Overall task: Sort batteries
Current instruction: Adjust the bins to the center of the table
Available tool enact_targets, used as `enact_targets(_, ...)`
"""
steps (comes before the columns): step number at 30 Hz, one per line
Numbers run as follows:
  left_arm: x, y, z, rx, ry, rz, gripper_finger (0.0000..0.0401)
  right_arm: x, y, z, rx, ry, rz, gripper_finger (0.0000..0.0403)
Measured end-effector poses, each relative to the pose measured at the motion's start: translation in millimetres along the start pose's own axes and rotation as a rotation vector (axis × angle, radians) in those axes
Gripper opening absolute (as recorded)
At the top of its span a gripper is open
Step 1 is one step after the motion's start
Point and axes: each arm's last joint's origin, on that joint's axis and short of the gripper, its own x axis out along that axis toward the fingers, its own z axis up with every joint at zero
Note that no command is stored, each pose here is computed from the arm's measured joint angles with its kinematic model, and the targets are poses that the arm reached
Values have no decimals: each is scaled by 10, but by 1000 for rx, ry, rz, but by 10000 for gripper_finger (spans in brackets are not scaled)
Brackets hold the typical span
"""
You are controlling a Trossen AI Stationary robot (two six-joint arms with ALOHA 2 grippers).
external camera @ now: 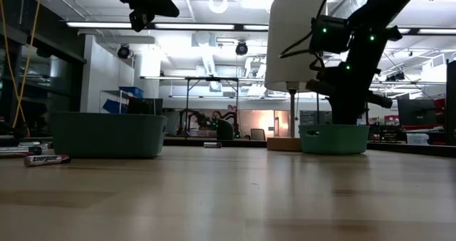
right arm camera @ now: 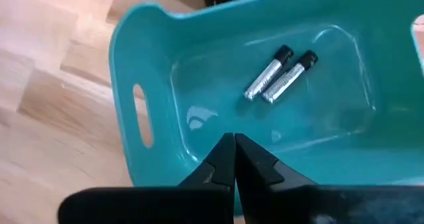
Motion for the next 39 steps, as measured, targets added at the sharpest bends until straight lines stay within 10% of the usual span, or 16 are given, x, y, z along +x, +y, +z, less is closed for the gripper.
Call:
enact_targets(22,1,2,7,-1,-10,12,0,-175,524,-504,-86,195,418,0)
enact_targets(39,187,99,-462,-187,421,29,0,-587,502,-238,-22,-170,561,0)
